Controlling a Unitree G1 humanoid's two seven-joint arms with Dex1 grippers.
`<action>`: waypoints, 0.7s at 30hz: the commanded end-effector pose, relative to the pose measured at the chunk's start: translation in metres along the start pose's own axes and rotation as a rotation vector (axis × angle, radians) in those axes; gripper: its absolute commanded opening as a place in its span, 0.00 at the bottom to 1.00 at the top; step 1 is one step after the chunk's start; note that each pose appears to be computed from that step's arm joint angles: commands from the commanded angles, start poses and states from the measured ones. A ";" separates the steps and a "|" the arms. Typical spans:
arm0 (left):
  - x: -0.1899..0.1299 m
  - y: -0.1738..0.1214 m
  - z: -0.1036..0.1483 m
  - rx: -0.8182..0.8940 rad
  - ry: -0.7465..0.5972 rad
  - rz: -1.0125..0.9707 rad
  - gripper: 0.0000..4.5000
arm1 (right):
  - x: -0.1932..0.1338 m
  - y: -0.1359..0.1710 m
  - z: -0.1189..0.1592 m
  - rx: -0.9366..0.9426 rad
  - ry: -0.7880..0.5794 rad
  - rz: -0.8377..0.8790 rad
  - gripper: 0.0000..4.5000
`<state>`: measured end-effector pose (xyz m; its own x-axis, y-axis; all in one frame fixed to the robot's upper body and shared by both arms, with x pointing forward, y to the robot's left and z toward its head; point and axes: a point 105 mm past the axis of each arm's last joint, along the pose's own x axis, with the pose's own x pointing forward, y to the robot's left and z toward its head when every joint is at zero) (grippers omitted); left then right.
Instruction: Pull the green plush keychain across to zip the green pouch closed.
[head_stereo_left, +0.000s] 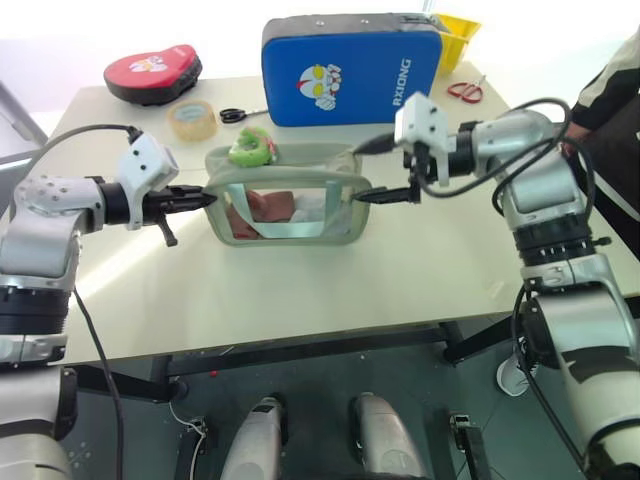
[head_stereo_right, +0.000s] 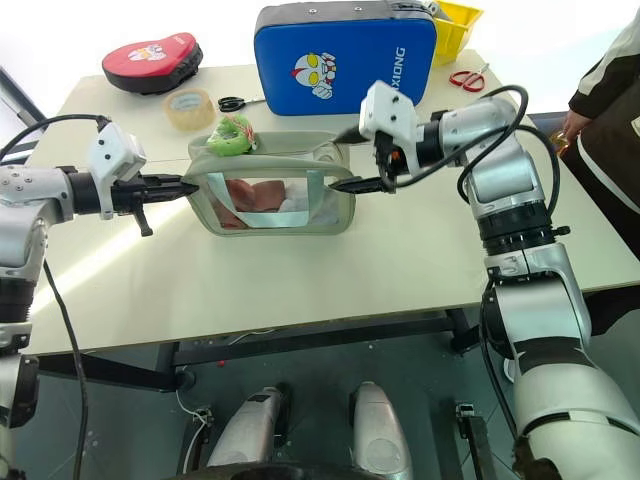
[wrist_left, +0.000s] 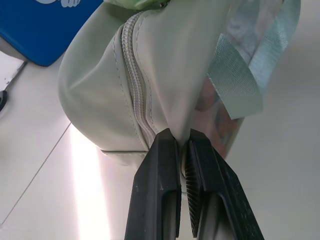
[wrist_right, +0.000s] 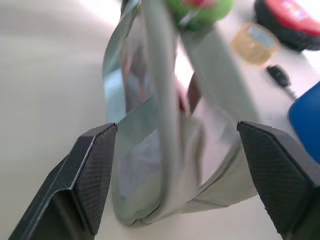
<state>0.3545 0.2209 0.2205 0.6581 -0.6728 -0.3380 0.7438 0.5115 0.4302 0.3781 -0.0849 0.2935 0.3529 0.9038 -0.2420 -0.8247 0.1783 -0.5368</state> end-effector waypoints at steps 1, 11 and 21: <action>-0.006 0.001 0.012 0.036 -0.025 0.005 0.00 | 0.016 -0.014 0.053 -0.058 -0.156 -0.090 0.81; -0.003 0.002 0.010 0.037 -0.025 0.020 0.00 | 0.107 0.023 0.051 -0.096 -0.131 -0.048 0.81; -0.005 0.000 0.006 0.030 -0.020 0.025 0.00 | 0.122 0.020 0.040 -0.081 -0.071 -0.045 0.70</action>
<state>0.3537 0.2192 0.2185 0.6628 -0.6724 -0.3294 0.7388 0.5156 0.4339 0.3920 0.0363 0.2658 0.3642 0.9107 -0.1947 -0.8033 0.2014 -0.5605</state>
